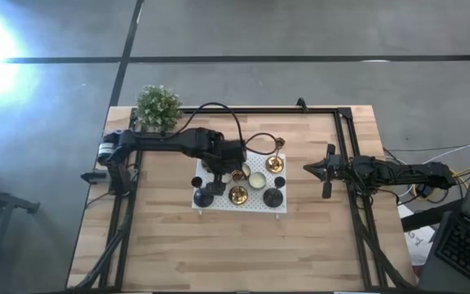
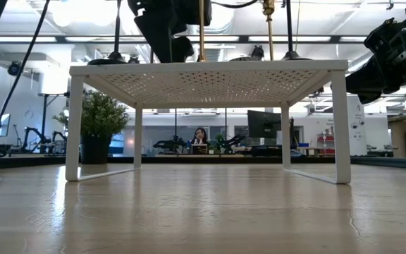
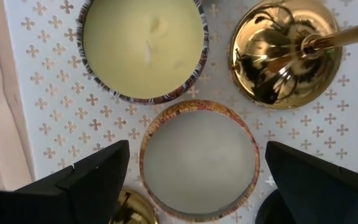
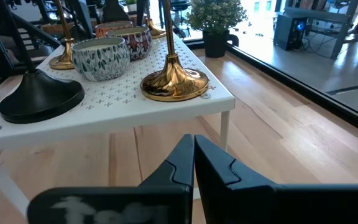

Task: Pick & Place candle stick holders
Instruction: Put the scented candle on the shelf, then return to Home Position

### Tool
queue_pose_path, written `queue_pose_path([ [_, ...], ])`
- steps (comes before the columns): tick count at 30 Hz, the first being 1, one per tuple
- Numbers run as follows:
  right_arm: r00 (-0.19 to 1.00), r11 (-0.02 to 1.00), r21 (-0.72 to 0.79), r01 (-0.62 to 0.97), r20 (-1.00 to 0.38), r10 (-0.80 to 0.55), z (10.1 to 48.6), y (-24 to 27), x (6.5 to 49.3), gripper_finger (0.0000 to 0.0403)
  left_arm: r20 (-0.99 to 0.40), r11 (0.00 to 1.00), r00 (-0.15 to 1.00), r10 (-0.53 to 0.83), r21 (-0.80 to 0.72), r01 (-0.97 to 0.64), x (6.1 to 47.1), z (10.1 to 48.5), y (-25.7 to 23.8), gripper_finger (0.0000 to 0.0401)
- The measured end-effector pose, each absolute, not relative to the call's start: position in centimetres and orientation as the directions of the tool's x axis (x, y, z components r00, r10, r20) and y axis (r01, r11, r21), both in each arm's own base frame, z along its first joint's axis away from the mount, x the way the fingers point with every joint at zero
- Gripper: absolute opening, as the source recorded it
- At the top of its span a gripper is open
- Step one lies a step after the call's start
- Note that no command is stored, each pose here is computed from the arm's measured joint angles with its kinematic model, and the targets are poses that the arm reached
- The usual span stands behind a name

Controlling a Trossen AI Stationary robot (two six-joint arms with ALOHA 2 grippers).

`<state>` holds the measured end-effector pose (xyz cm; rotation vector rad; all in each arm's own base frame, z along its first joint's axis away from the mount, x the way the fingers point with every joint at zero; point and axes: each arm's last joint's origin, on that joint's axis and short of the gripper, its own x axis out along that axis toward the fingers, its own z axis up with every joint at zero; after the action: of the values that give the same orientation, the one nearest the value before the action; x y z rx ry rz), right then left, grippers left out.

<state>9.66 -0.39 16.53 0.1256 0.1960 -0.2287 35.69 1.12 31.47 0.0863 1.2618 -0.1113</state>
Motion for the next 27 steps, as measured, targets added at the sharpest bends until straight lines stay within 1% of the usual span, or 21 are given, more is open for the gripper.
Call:
queue_pose_path([
  [14,0.955,0.966,0.101,0.237,-0.206,-0.212,16.5,-0.4,9.7,0.0008,-0.929,0.991,0.370,-0.030,0.019,0.130,35.0,33.4,1.1,0.0381],
  [27,0.955,0.966,0.101,0.237,-0.206,-0.212,16.5,-0.4,9.7,0.0008,-0.917,0.989,0.398,-0.026,0.036,0.146,35.0,34.5,1.1,0.0381],
])
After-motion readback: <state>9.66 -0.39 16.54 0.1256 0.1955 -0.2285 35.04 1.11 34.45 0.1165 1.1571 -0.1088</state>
